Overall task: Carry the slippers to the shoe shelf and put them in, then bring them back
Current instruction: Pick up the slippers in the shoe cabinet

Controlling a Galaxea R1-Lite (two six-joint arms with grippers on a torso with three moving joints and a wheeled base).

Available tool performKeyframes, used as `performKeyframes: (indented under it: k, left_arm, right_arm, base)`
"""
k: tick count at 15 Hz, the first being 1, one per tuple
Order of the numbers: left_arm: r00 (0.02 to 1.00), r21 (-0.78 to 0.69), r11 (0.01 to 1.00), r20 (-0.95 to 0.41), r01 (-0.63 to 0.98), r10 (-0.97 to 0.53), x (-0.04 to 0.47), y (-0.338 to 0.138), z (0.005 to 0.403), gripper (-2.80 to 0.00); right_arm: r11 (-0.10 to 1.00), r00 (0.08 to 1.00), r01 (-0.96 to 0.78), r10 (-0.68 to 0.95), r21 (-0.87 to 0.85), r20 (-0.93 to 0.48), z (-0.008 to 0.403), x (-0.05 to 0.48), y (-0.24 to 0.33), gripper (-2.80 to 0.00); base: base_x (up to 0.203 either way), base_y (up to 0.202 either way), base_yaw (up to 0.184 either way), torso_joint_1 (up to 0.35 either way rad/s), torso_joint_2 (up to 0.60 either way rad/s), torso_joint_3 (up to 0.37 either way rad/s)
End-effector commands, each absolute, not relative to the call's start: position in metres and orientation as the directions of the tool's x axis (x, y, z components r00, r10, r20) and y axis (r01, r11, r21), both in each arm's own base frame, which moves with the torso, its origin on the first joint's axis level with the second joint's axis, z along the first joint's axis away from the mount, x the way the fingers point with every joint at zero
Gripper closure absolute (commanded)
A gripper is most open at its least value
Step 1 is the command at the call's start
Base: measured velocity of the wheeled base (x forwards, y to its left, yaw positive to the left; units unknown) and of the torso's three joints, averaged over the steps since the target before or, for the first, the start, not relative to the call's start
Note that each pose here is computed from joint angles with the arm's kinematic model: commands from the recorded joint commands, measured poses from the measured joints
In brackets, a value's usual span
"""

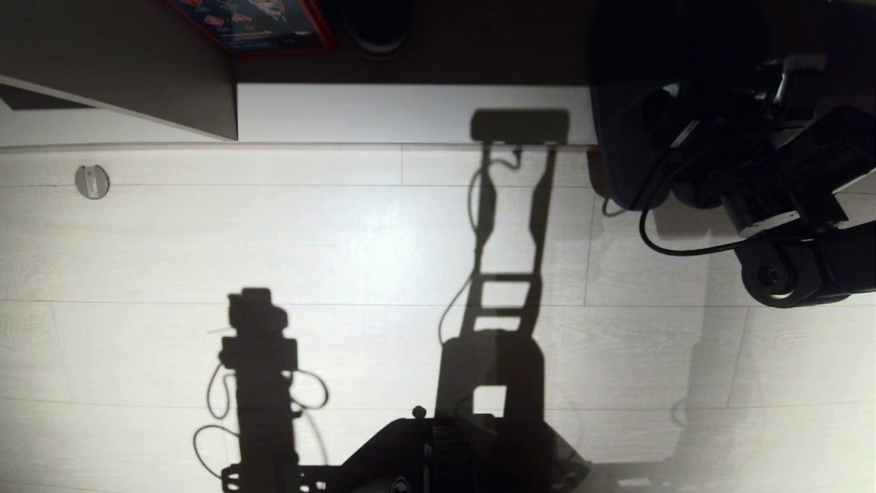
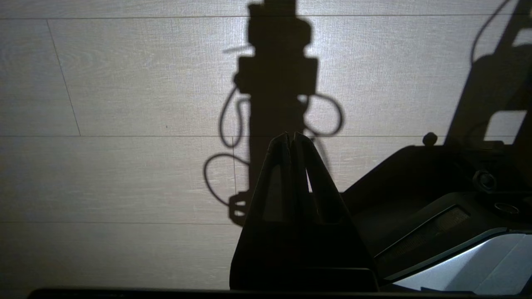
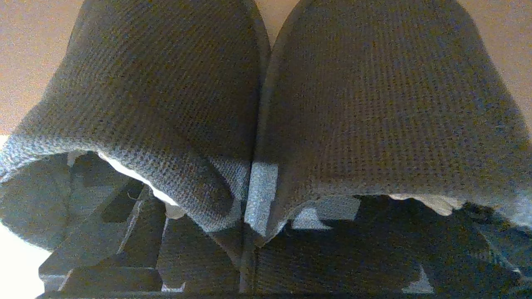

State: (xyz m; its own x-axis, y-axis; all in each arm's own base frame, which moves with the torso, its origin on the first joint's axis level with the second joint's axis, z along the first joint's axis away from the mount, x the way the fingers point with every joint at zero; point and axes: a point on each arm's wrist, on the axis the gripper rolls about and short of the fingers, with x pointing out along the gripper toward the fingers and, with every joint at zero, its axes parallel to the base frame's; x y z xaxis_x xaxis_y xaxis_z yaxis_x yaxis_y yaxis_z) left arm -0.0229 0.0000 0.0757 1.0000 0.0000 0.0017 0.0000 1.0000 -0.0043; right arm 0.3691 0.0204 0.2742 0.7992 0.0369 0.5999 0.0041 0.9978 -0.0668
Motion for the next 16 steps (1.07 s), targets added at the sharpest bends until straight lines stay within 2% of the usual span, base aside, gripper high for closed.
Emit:
performKeyframes:
  k: [1, 5, 6, 16]
  left_arm:
    - [1.000, -0.005, 1.000, 0.000, 0.000, 0.000, -0.0228, 0.0000, 0.0755, 0.00]
    - [1.000, -0.005, 1.000, 0.002, 0.000, 0.000, -0.0229, 0.0000, 0.0759, 0.00]
    - [1.000, -0.005, 1.000, 0.002, 0.000, 0.000, -0.0229, 0.0000, 0.0759, 0.00]
    - [1.000, -0.005, 1.000, 0.003, 0.000, 0.000, -0.0229, 0.0000, 0.0761, 0.00]
  right_arm:
    - [0.998, 0.794, 0.006, 0.036, -0.067, 0.607, 0.2748, 0.3689, 0.0202, -2.80]
    - [0.998, 0.793, 0.006, 0.036, -0.067, 0.608, 0.2751, 0.3681, 0.0202, -2.80]
    - [0.998, 0.793, 0.006, 0.036, -0.067, 0.608, 0.2753, 0.3679, 0.0202, 0.00]
    - [0.998, 0.794, 0.003, 0.036, -0.064, 0.607, 0.2759, 0.3653, 0.0200, 0.00]
  base:
    - [0.000, 0.000, 0.000, 0.000, 0.00, 0.000]
    - [0.000, 0.000, 0.000, 0.000, 0.00, 0.000]
    - [0.000, 0.000, 0.000, 0.000, 0.00, 0.000]
    - [0.000, 0.000, 0.000, 0.000, 0.00, 0.000]
